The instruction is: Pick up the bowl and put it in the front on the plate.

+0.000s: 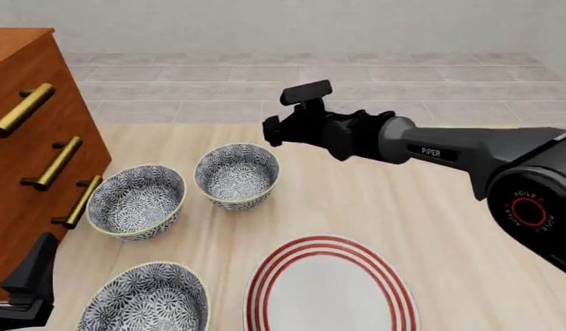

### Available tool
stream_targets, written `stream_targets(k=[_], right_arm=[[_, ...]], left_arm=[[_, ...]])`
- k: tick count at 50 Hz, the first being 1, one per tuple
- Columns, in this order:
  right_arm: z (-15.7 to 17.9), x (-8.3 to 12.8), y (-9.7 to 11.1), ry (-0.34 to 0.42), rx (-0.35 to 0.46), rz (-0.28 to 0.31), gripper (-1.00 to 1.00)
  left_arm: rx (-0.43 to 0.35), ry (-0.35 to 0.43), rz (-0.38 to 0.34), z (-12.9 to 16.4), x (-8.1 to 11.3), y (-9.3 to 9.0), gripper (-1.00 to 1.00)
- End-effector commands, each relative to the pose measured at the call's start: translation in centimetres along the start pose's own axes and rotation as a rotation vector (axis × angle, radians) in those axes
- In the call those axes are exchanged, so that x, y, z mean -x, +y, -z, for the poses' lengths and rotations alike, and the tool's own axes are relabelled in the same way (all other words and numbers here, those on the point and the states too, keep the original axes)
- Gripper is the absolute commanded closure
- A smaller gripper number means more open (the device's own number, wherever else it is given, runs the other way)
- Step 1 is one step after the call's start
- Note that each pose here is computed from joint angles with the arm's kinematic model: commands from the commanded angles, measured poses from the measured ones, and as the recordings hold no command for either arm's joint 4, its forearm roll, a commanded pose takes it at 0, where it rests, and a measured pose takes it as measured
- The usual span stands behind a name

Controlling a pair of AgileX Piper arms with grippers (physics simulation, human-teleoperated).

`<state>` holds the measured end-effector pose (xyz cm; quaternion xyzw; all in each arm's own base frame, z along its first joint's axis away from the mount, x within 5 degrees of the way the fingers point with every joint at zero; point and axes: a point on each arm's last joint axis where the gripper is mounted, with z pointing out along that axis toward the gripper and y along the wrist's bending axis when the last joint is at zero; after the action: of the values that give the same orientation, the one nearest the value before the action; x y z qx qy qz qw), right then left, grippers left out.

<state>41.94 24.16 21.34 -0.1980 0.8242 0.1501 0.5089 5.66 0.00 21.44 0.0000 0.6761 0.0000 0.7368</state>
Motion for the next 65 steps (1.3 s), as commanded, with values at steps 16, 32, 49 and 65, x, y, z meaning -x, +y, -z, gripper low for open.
stream_targets(k=[16, 32, 49, 65], right_arm=[[-2.9, -2.9, 2.4, 0.07, 0.04, -0.042, -1.0], [-4.7, -4.4, 2.6, 0.112, 0.037, -0.065, -1.0], [-5.9, -6.6, 3.6, 0.154, 0.05, -0.08, -1.0], [-6.5, -7.6, 3.9, 0.168, 0.053, -0.098, -1.0]], left_arm=[[0.0, 0.0, 0.0, 0.0, 0.0, 0.0, -1.0], [0.0, 0.0, 0.0, 0.0, 0.0, 0.0, -1.0], [0.0, 0.0, 0.0, 0.0, 0.0, 0.0, -1.0], [0.0, 0.0, 0.0, 0.0, 0.0, 0.0, -1.0]])
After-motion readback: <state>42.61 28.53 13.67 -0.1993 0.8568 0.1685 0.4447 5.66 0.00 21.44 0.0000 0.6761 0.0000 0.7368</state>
